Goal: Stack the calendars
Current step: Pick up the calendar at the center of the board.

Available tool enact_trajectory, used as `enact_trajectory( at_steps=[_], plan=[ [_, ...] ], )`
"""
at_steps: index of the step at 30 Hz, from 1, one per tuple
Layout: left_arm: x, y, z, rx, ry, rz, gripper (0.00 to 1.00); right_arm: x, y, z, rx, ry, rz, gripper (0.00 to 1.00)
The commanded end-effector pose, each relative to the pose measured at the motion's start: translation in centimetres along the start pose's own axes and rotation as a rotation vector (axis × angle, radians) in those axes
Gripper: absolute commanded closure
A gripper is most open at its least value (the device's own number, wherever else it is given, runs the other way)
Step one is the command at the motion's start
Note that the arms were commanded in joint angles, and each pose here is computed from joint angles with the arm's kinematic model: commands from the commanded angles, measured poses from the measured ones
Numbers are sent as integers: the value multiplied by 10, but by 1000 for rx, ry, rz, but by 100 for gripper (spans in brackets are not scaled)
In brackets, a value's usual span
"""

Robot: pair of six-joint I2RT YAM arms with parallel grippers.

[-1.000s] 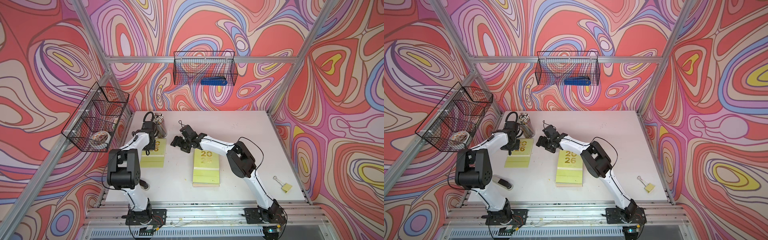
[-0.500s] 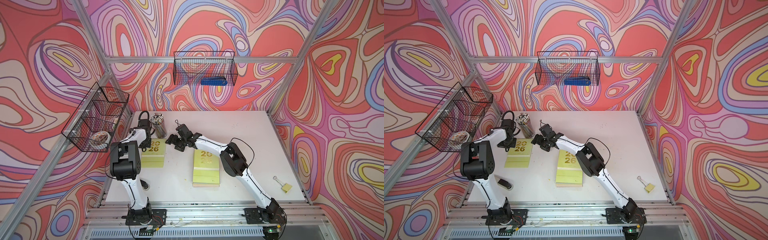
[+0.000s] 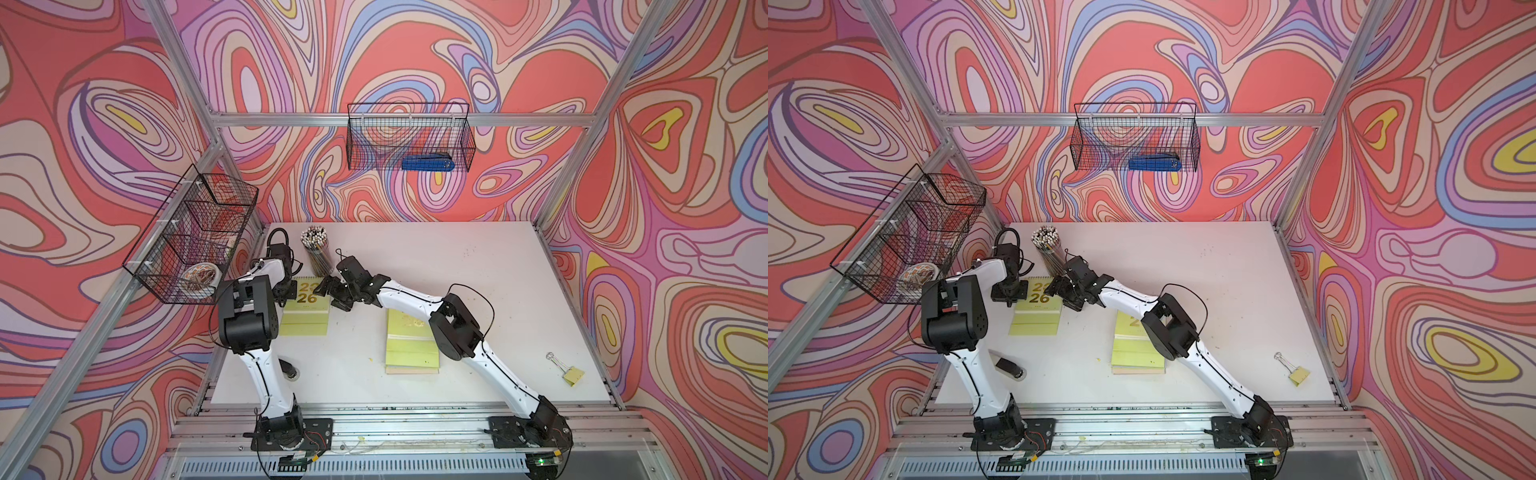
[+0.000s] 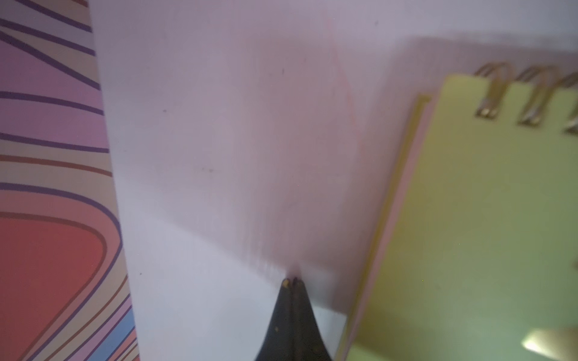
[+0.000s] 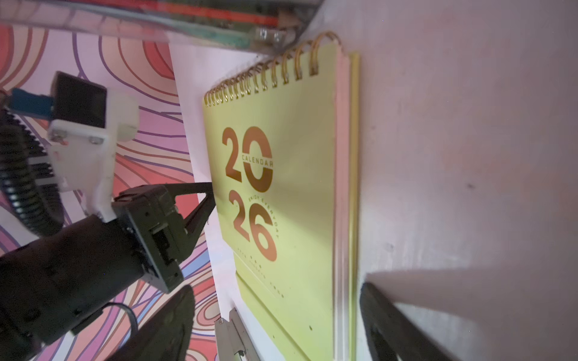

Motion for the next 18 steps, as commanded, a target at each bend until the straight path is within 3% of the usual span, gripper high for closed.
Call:
enact_trajectory(
  at_steps=[1,8,18],
  plan=[
    [9,-10,-13,23,82,-53,100,19,-64,-26,95,91,-156,16],
    [8,-13,-17,29,105,-79,100,32,-52,-33,120,156,-34,15],
    [4,-24,-24,38,130,-162,100,24,2,-18,-2,122,192,16]
  ],
)
Point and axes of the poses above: each gripper's point midway between its finger pads, its own x axis out along the fingers, its own y axis along the line the jaws close on, z = x × y, the point moved 2 cm from there along -x, back along the fingers, and after that the axes turned 6 degrees about -x, right-handed, at the moved point
